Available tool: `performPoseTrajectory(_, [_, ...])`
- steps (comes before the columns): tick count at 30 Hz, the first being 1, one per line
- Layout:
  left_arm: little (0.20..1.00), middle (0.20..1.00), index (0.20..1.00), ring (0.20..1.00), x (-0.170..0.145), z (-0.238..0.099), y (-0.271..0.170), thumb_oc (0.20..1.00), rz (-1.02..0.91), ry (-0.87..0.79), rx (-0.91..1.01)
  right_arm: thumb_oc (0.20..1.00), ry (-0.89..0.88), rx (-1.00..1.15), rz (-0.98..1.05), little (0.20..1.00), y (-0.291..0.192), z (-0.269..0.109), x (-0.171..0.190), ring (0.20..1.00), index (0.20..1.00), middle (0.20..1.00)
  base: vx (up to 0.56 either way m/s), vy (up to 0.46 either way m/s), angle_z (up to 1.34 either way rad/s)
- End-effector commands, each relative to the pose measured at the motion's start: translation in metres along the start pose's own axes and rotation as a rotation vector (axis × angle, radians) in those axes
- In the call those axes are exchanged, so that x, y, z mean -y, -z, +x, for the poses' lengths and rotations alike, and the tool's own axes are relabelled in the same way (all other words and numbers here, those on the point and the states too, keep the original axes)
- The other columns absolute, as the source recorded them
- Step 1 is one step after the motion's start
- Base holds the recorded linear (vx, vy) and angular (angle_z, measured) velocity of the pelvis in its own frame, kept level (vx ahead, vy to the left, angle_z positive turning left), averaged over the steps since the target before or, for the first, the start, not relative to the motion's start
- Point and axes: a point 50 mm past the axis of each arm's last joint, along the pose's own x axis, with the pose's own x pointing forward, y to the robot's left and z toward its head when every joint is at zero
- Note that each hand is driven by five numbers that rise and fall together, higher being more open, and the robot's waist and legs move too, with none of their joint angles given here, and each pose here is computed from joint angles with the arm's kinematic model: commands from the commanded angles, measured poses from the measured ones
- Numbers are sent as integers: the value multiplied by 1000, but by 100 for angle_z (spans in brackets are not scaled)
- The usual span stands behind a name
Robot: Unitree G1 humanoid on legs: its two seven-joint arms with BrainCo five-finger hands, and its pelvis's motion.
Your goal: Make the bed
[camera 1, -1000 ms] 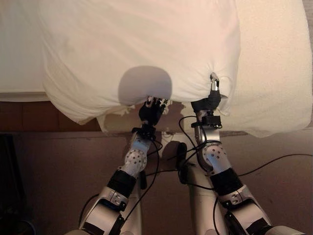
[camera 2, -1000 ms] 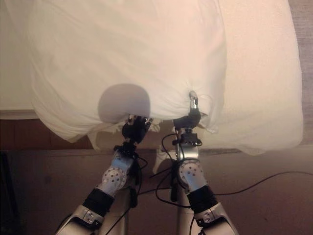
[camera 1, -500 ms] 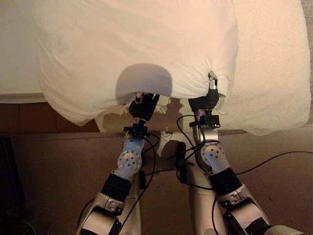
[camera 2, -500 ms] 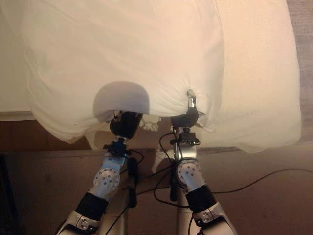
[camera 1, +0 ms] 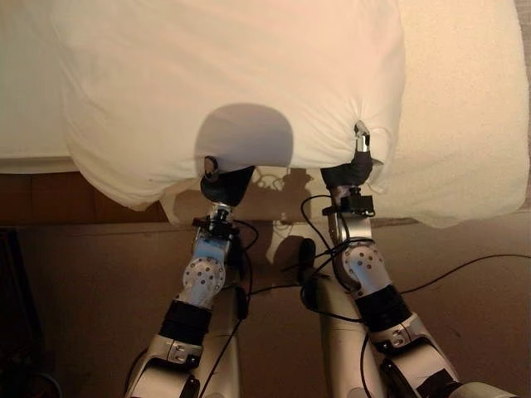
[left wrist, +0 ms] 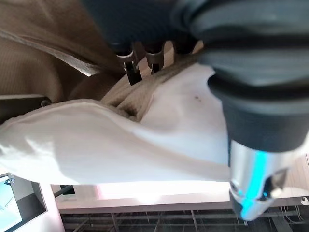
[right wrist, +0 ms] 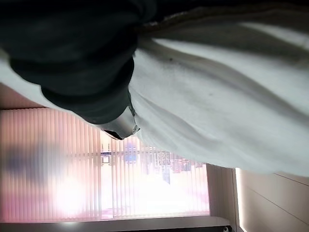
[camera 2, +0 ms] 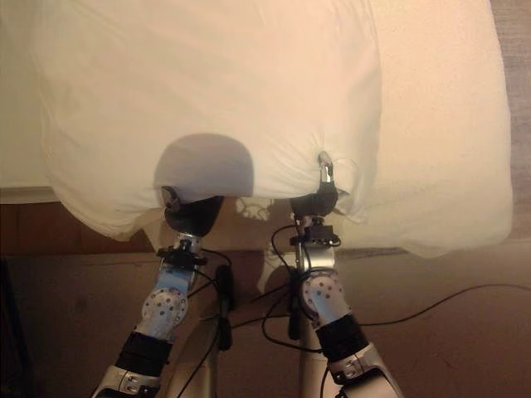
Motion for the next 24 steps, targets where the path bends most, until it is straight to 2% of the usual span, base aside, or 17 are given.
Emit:
performPoseTrajectory(1, [1000, 1000, 1000, 1000, 26, 10, -21, 1000, 39, 177, 108, 200, -231, 99, -30, 200, -23, -8, -33, 200, 200, 200, 0, 0, 0])
performPoseTrajectory(10, [1000, 1000, 1000, 1000, 25, 9, -25, 1000, 66, 166, 125, 200, -225, 109, -29, 200, -24, -8, -33, 200, 200, 200, 0, 0, 0])
performPoseTrajectory(12, [1000, 1000, 1000, 1000, 24, 8, -30, 1000, 65, 120, 179, 200, -217, 114, -30, 200, -24, -8, -32, 200, 200, 200, 0, 0, 0])
performPoseTrajectory(14, [1000, 1000, 1000, 1000, 21, 11, -40, 1000, 60, -55, 308, 200, -210, 104, -34, 200, -21, -7, -36, 200, 200, 200, 0, 0, 0])
performPoseTrajectory(15, [1000, 1000, 1000, 1000, 21, 11, -40, 1000, 60, -55, 308, 200, -210, 104, -34, 200, -21, -7, -36, 200, 200, 200, 0, 0, 0])
performPoseTrajectory(18, [1000, 1000, 1000, 1000, 8, 12, -52, 1000, 97, -296, 419, 200, -170, 103, -13, 200, -18, -5, -35, 200, 200, 200, 0, 0, 0])
performPoseTrajectory(19, [1000, 1000, 1000, 1000, 8, 12, -52, 1000, 98, -297, 419, 200, -171, 103, -13, 200, -18, -5, -35, 200, 200, 200, 0, 0, 0])
performPoseTrajectory(22, [1000, 1000, 1000, 1000, -2, 13, -63, 1000, 110, -467, 517, 200, -139, 102, 13, 200, -17, -6, -32, 200, 200, 200, 0, 0, 0])
performPoseTrajectory(24, [1000, 1000, 1000, 1000, -6, 13, -67, 1000, 118, -521, 551, 200, -129, 101, 14, 200, -17, -6, -32, 200, 200, 200, 0, 0, 0])
